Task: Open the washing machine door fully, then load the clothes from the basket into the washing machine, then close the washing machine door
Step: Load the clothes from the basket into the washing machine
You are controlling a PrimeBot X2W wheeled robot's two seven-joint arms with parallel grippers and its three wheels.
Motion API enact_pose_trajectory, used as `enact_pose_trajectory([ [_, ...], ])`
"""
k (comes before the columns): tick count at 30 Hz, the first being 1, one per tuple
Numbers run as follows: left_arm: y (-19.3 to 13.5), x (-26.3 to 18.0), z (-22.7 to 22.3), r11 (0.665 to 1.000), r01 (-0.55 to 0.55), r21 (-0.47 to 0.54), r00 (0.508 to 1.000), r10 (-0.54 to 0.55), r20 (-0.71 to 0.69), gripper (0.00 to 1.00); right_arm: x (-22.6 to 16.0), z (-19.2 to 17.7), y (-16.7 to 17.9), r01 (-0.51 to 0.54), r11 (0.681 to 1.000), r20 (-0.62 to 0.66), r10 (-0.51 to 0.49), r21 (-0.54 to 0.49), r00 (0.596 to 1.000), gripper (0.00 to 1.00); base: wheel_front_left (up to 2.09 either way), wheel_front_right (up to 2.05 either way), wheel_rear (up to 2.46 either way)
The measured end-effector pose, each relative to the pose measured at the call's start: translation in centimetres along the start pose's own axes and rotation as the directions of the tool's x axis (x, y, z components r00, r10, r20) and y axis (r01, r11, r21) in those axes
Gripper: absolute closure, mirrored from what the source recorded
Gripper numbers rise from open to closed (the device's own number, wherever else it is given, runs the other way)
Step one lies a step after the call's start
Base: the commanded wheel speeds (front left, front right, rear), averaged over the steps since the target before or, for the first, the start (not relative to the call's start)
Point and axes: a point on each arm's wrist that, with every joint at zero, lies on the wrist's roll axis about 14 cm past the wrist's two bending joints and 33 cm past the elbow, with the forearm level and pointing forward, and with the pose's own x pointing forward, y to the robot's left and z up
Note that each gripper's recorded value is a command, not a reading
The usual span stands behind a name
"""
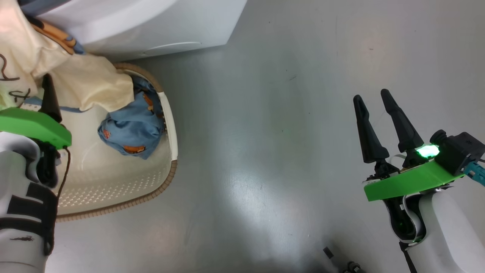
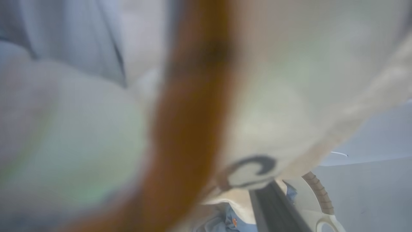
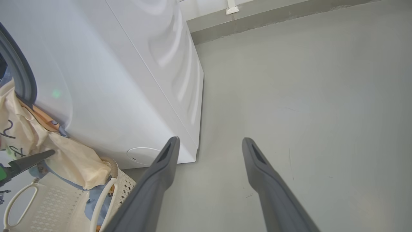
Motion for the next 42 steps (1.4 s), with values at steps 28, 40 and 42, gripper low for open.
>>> enact_pose_trajectory([
  [28,-2.7,-0.2,6.8,0.991,0.112,-0.073,0.975,-0.096,0.202,1.0,0.4,1.3,0.7,-0.019,1.0,0.036,0.019,-0.001,0.999,0.0,0.0,0.0,0.0],
  [40,-3.8,-4.8,12.7,0.986,0.16,-0.056,0.901,-0.123,0.415,1.0,0.6,3.3,2.2,-0.051,0.999,0.089,0.049,0.016,0.995,0.0,0.0,0.0,0.0],
  [42,-4.2,-5.6,14.4,0.984,0.171,-0.046,0.877,-0.131,0.462,1.0,0.5,3.5,2.4,-0.056,0.998,0.096,0.054,0.02,0.994,0.0,0.0,0.0,0.0],
])
